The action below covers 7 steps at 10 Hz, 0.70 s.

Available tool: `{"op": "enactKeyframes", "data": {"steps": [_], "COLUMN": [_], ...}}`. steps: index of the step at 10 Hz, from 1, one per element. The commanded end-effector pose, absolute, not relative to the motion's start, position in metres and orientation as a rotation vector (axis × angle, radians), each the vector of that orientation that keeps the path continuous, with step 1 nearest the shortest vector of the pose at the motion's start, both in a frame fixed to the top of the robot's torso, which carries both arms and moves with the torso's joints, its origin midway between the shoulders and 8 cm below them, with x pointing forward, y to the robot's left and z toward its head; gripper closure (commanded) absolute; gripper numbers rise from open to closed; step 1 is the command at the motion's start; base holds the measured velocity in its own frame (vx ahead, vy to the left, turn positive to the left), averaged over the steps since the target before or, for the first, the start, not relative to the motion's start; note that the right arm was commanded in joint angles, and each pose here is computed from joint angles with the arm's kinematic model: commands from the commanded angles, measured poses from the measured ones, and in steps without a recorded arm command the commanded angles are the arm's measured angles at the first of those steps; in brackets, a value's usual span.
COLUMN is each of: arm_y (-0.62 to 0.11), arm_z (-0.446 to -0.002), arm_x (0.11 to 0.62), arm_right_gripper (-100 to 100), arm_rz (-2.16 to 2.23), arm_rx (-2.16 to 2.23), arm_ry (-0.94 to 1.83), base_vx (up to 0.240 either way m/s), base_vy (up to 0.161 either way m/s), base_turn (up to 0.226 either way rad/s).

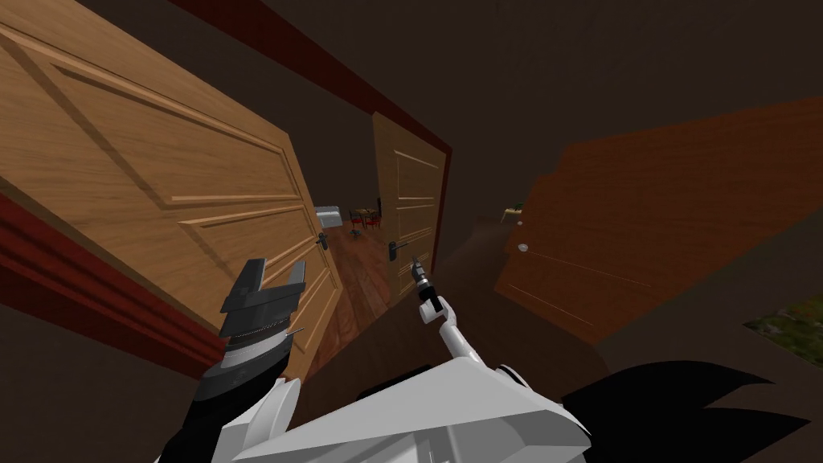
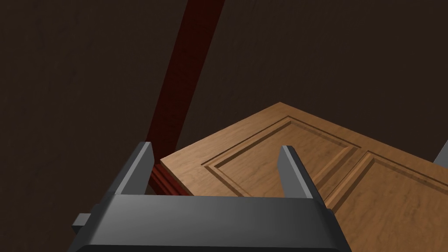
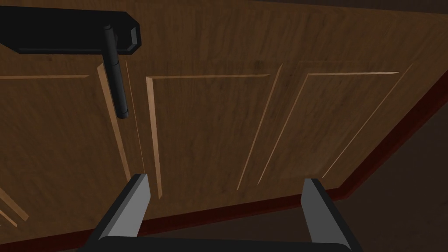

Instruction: Push the door open

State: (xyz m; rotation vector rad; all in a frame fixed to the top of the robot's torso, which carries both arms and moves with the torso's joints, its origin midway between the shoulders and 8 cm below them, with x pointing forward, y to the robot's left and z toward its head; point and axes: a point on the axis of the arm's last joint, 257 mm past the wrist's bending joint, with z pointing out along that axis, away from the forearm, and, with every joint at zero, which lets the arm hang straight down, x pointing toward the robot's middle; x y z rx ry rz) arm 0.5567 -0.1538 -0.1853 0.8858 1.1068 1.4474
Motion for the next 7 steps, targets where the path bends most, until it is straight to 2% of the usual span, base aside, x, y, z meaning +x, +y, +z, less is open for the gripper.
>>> {"op": "enactKeyframes", "data": {"steps": [1,7], "arm_y": [-0.144,-0.122], "arm_z": [-0.194,-0.216], "arm_x": [0.563,0.579], "arm_right_gripper": [-100,-100], "arm_rz": [1.454,1.468], "arm_rx": [0.895,0.917], "arm_ry": [1.132,1.199], "base_vx": [0.056,0.060], "base_vy": [-0.100,-0.075], "base_turn": [0.056,0.040]}}
